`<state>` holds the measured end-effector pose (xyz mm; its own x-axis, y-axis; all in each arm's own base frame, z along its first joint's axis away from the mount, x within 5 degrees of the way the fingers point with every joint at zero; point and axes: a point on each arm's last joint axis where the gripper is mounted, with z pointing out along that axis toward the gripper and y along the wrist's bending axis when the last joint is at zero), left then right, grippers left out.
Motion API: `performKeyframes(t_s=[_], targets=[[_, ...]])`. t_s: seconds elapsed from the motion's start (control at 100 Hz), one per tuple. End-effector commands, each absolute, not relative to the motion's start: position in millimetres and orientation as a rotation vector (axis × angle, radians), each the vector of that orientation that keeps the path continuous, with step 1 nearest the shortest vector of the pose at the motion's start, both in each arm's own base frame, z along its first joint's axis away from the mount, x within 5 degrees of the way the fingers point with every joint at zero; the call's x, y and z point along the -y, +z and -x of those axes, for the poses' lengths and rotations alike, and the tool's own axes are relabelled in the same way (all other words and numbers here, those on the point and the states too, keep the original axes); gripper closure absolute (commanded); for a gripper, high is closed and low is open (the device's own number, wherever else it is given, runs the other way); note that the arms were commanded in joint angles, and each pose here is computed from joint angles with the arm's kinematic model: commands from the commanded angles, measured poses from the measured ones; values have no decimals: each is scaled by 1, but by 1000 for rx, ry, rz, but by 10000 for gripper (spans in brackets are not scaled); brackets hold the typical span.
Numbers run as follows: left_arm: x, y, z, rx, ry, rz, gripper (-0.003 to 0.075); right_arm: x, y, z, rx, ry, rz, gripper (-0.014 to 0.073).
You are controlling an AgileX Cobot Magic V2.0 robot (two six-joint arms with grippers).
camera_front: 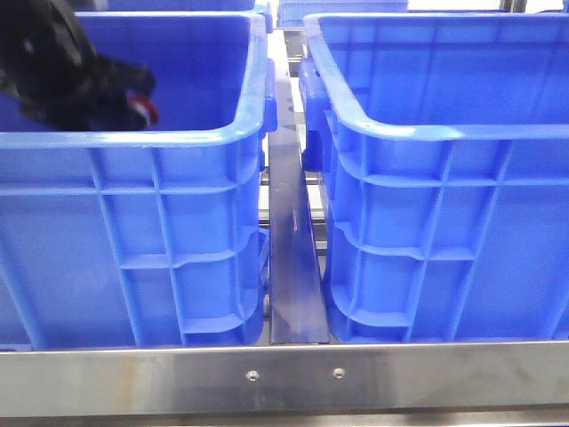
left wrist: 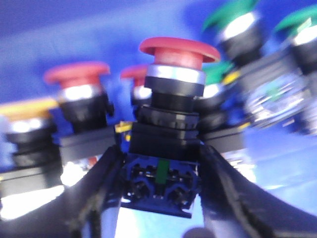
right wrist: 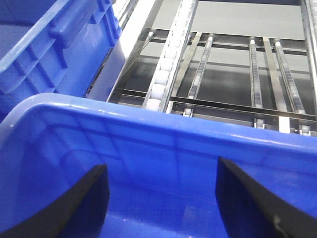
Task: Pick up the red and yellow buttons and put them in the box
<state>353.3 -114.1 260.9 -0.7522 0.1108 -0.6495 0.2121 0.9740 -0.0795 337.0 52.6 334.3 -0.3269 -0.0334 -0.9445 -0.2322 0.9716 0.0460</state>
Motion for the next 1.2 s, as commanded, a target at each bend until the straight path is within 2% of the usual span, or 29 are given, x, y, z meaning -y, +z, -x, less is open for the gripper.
performKeyframes(t_s=[0.0,0.16,0.33,0.52,0.61,0.68,0.74,0.9,0.98,1.19], targets=[[118,306,-340,-2261,-255,-222,631,-51,361,-326,-1822,207,201,106],[133,333,-308,-2179,-308,-310,631,-59,370,-312,-1833,328,251,106],[155,366,-274,-2059,-397,-406,632,-74,380,-294,-1839,591,288,106],[175,375,-250,-2029,-460,-499,632,-90,397,-275,-1773,961,274,103],[186,375,-241,-2021,-490,-548,632,-95,400,-272,-1748,1075,273,50],[195,375,-234,-2014,-512,-586,632,-97,401,-270,-1745,1120,294,-20],[202,376,-228,-2005,-531,-618,632,-99,401,-267,-1753,1163,304,-45],[217,377,-214,-1976,-577,-684,632,-103,398,-264,-1782,1231,337,-41],[221,378,-210,-1954,-578,-709,632,-104,390,-267,-1837,1233,362,-41],[223,379,-208,-1946,-585,-716,632,-113,363,-277,-1958,1378,413,-41]])
